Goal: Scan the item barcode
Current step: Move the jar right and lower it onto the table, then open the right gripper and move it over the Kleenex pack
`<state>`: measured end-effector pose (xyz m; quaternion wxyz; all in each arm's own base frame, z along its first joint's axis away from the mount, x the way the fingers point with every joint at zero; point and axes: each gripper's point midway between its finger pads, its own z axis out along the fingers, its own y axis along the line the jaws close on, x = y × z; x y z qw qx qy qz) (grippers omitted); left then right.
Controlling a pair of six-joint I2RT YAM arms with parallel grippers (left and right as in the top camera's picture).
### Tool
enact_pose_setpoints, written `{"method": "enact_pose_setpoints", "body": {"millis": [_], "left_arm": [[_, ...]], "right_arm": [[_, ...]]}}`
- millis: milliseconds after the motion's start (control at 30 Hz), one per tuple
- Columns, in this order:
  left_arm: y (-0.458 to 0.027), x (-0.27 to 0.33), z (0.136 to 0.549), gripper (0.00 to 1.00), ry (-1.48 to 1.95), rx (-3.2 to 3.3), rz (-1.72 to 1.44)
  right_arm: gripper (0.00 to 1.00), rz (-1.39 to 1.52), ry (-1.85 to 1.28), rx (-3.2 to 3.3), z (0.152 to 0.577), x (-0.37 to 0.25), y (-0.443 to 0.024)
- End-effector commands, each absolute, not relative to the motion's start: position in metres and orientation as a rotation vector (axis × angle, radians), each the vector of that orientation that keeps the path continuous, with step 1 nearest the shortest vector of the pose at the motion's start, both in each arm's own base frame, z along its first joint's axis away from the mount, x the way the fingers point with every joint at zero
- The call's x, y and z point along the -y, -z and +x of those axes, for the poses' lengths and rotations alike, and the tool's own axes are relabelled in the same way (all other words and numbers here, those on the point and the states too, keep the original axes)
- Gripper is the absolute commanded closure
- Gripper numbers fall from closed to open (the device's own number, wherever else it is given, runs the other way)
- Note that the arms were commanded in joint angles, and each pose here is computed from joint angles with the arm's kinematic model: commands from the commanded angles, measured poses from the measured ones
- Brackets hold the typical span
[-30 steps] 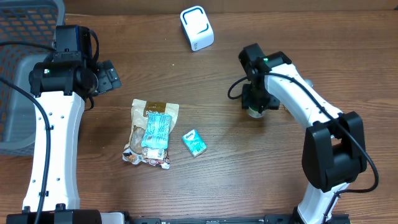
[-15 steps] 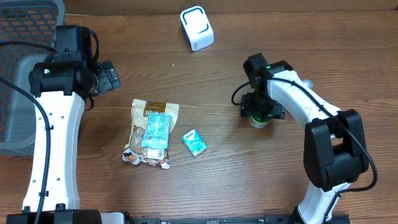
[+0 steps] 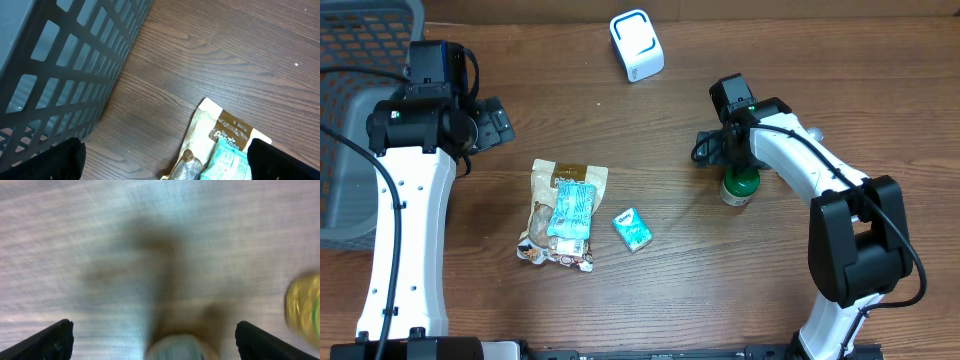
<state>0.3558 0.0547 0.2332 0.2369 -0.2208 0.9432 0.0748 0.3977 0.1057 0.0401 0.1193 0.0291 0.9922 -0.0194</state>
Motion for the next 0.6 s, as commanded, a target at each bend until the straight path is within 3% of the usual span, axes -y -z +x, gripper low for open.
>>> {"method": "enact_pose_setpoints", "body": {"millis": [0, 167, 300, 567], "left_arm": [[-0.239, -0.058, 0.357, 0.01, -0.222, -2.568, -0.594], [-0.239, -0.058, 0.357, 0.0, -0.222, -2.568, -0.594], [-0.239, -0.058, 0.357, 0.0, -0.222, -2.568, -0.594], [-0.239, -0.058, 0.357, 0.01, -0.222, -2.568, -0.594]], "right_arm": [[0.0, 0.054, 0.026, -2.831, 0.414, -0.11, -0.048], [0.09, 0.006, -0.211, -2.839, 0.412, -0.143, -0.05], [0.21, -0.036, -0.367, -2.859, 0.404, -0.165, -0.052], [0.38, -0.115, -0.421, -2.868, 0.393, -0.19, -0.053]]}}
